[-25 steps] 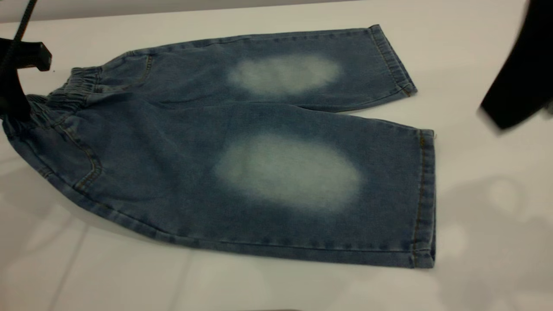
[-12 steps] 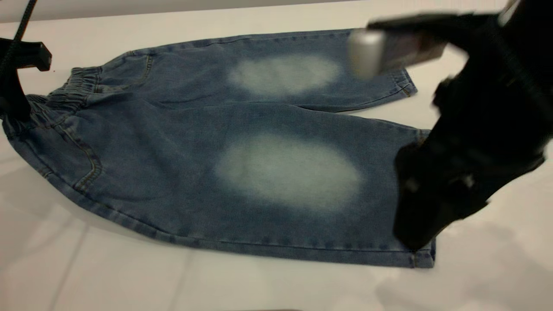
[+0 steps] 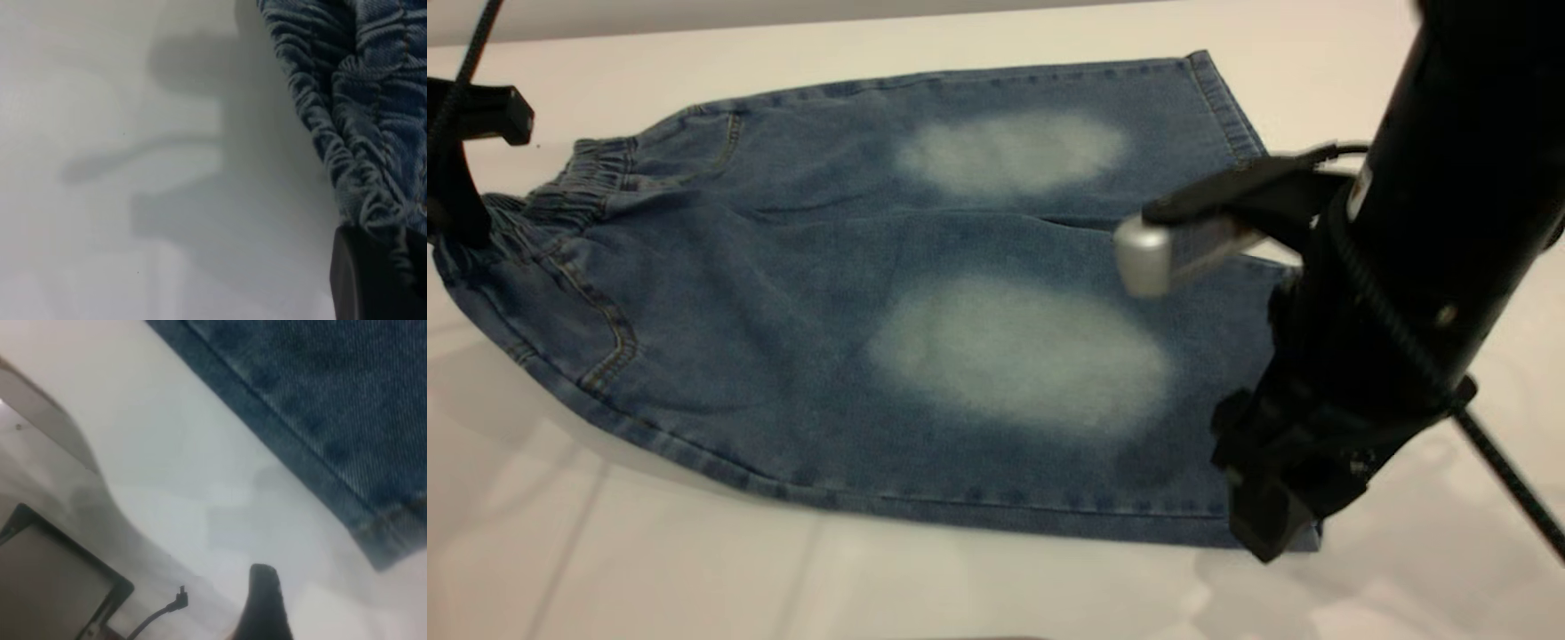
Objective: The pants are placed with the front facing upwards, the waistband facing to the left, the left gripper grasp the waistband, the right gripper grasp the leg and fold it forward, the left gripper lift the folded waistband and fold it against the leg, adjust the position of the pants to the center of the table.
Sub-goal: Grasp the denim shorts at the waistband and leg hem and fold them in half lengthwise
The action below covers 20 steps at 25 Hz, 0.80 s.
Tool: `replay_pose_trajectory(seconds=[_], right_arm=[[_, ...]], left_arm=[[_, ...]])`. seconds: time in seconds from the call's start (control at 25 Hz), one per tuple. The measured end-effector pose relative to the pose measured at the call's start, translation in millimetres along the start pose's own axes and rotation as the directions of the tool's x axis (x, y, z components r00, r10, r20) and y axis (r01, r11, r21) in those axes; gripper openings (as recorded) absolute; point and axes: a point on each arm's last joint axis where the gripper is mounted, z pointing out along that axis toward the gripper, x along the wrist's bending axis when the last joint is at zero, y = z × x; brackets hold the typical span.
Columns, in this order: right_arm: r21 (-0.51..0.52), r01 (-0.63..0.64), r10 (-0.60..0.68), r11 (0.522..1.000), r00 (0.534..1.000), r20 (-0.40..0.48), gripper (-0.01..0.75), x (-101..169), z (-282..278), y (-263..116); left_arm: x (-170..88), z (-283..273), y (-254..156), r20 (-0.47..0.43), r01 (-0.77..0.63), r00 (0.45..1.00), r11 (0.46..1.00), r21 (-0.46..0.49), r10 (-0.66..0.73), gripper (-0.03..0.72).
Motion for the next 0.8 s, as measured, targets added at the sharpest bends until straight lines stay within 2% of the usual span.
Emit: replay_pose_trajectory(seconds=[0.6, 0.68, 0.8], right_arm=[[-0.001, -0.022, 0.022, 1.000, 0.999, 0.039, 0.472, -9.1, 31.1, 4.5], [0.005, -0.024, 0.024, 1.000, 0.999, 0.038, 0.453, -9.3, 32.7, 4.6], [0.008, -0.020, 0.020, 1.000, 0.999, 0.042, 0.382, -10.0, 34.5, 4.4]], left_arm=[[0.0, 0.0, 0.0, 0.000, 0.000, 1.000, 1.000, 0.000, 0.000, 0.060], [0.0, 0.0, 0.0, 0.000, 0.000, 1.000, 1.000, 0.000, 0.000, 0.060], [0.0, 0.0, 0.0, 0.000, 0.000, 1.000, 1.000, 0.000, 0.000, 0.060]])
